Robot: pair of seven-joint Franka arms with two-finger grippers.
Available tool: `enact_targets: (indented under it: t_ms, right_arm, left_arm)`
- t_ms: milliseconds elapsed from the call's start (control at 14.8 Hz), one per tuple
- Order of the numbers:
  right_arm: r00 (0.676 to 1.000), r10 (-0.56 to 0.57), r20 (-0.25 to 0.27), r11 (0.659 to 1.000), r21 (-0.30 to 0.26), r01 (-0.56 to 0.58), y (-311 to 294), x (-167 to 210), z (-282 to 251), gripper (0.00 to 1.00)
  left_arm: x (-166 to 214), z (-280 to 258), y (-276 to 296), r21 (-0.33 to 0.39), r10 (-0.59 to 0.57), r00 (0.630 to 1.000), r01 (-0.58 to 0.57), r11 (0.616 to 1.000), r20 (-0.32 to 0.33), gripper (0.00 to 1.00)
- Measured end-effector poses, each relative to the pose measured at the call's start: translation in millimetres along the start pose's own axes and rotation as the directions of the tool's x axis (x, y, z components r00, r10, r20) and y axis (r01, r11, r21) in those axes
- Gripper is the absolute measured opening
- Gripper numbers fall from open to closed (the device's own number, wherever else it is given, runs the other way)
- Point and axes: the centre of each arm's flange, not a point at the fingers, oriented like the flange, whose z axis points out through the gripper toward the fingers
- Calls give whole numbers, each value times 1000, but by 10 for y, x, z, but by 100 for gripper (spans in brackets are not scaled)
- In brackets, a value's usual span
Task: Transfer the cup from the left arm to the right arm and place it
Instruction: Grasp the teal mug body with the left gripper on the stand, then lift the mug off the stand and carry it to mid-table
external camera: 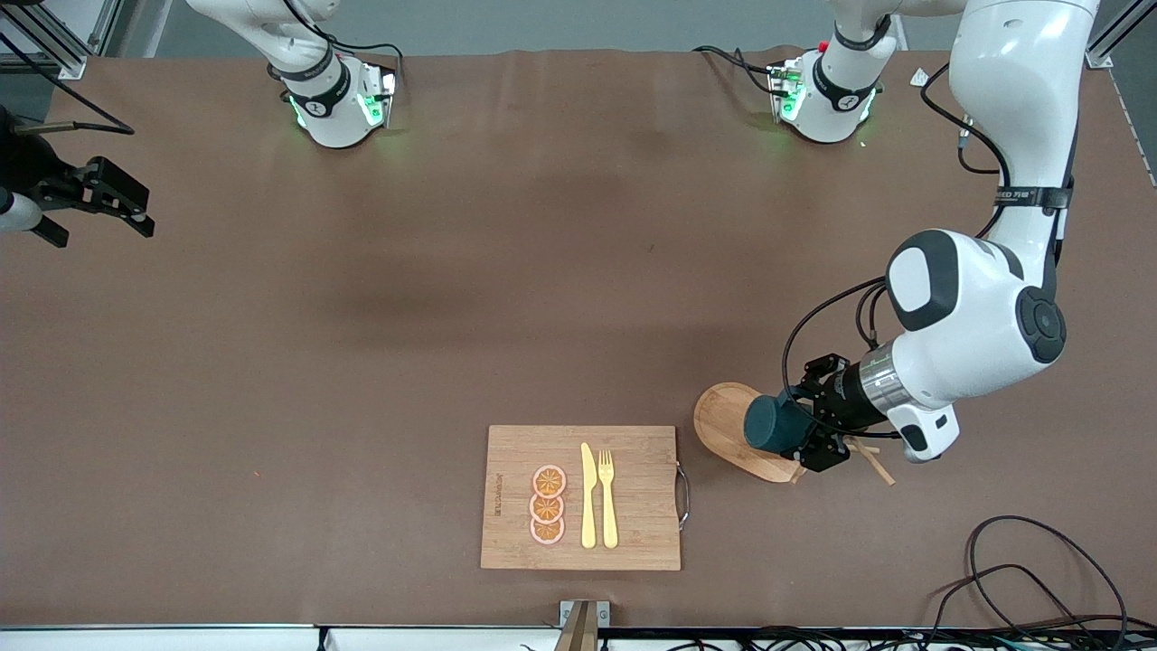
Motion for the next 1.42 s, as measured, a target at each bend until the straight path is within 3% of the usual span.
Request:
enact_targets:
  t_ms: [270,338,405,811,1419]
  right_arm:
    - [1000,-8,0,1000,1,8,-41,4,0,100]
    - [1000,-9,1,1000,1,9,-50,5,0,100]
    - [1000,-10,1,1000,1,10,-52,4,1,100]
    - [1000,-10,1,1000,1,10,-55,5,1,100]
    - [1000,-11,10,1000,2,11,-60,-4,9,100]
  left_arm:
    - [8,22,23,-3,0,1000,0,1000,1,96]
    - [-1,19,28,-4,1,1000,-1,1000,2,88]
    - [-19,14,34,-6,4,1000,-4,1000,3,86]
    - [-180,-20,94,-24,27,1000,-27,999,15,86]
    - [-852,-161,152,-49,26,996,-22,999,82,86]
